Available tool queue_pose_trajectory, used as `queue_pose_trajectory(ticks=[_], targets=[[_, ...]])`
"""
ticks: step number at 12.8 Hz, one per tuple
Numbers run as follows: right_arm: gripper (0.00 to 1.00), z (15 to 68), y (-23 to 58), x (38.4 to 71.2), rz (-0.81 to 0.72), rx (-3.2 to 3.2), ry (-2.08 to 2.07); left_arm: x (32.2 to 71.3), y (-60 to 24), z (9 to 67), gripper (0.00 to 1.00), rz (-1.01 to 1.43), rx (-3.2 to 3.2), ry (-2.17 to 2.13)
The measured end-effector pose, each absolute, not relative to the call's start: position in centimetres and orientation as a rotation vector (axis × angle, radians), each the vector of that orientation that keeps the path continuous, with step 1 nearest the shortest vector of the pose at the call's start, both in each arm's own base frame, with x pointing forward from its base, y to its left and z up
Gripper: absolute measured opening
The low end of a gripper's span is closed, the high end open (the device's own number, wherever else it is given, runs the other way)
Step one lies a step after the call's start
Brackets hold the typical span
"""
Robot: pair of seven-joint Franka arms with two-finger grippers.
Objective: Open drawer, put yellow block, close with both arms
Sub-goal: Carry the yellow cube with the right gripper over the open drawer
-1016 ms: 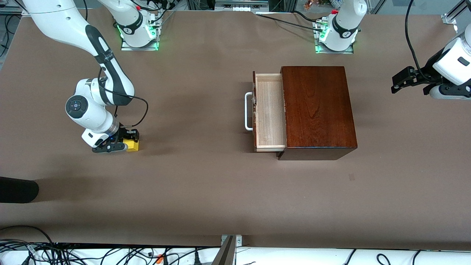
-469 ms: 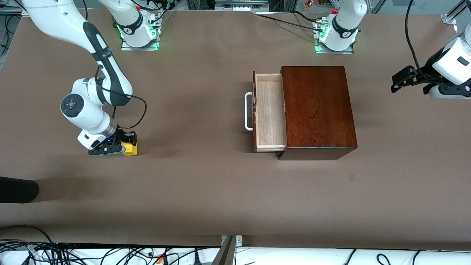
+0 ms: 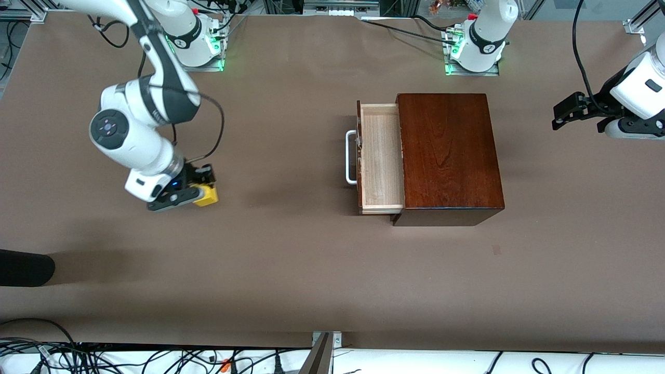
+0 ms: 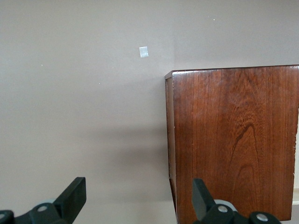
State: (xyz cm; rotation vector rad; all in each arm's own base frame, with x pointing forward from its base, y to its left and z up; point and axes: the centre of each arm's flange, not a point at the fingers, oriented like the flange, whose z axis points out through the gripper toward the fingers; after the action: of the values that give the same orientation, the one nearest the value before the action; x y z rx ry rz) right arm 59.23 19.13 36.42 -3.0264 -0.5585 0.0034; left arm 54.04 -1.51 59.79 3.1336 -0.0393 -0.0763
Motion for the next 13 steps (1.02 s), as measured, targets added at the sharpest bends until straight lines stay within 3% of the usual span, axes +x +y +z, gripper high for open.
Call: queue_pose_trajectory(ticks=[4, 7, 13], targets=[[0.55, 42.7, 33.0, 55.3, -0.103, -2.896, -0.77, 54.0, -1.5, 59.8, 1.0, -0.076, 3.133, -0.043], [0.55, 46.0, 42.3, 50.0, -0.176, -2.809, -1.017, 54.0, -1.5, 59.8, 1.0, -0.076, 3.133, -0.044], [0.55, 46.8, 57.7, 42.6, -0.23, -2.707, -1.588, 54.0, -1.4, 59.8, 1.0, -0.077, 3.133, -0.045]])
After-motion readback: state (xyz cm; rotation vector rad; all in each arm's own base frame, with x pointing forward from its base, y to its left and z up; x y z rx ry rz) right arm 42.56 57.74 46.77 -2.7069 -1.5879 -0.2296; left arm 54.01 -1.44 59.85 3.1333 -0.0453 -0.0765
